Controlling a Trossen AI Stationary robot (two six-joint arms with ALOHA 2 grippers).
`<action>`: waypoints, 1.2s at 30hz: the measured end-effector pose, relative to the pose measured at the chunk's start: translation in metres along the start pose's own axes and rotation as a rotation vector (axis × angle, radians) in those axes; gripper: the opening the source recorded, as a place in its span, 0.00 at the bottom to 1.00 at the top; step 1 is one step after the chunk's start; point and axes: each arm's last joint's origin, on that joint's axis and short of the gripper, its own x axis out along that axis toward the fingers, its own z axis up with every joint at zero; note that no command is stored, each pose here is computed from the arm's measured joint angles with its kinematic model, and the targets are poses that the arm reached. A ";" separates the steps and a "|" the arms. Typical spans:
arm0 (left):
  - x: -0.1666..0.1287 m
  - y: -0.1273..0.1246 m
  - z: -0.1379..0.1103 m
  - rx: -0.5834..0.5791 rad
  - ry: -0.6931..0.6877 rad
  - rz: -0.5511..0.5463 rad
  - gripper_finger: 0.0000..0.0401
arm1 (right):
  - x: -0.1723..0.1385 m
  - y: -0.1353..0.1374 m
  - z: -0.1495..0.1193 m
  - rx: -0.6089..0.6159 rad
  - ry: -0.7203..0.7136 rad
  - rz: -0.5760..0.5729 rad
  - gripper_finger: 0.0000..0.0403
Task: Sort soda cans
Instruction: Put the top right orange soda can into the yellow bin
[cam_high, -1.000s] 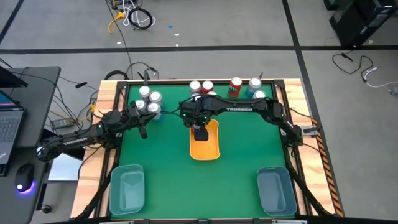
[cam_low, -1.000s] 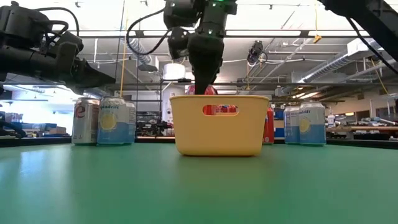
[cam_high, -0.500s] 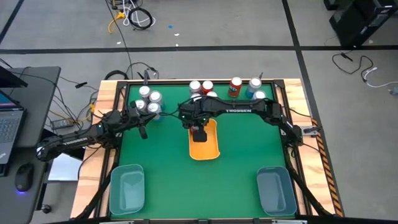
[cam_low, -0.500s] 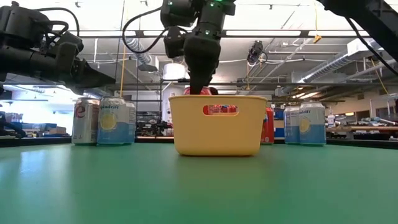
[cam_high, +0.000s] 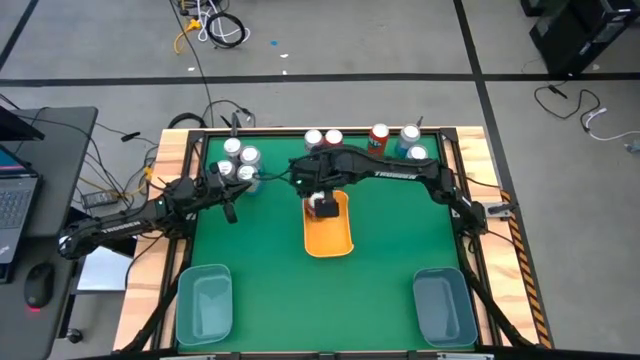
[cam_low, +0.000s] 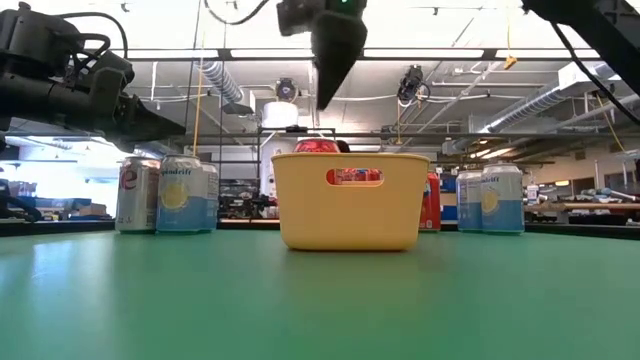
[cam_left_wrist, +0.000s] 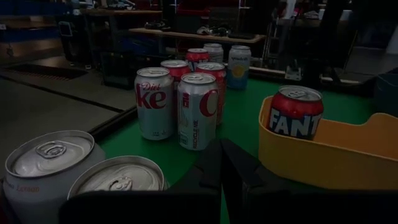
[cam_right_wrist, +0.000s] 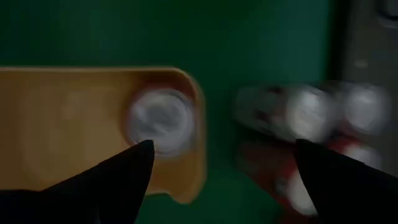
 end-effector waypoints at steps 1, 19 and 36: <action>0.000 0.000 0.000 0.000 0.000 0.000 0.02 | -0.006 -0.005 -0.006 0.000 0.007 -0.027 0.93; 0.000 -0.001 0.000 -0.005 0.002 -0.026 0.02 | 0.023 -0.186 -0.148 0.404 0.176 0.144 0.59; 0.000 -0.001 0.000 -0.017 0.002 -0.035 0.02 | 0.055 -0.221 -0.184 0.524 0.166 0.135 0.79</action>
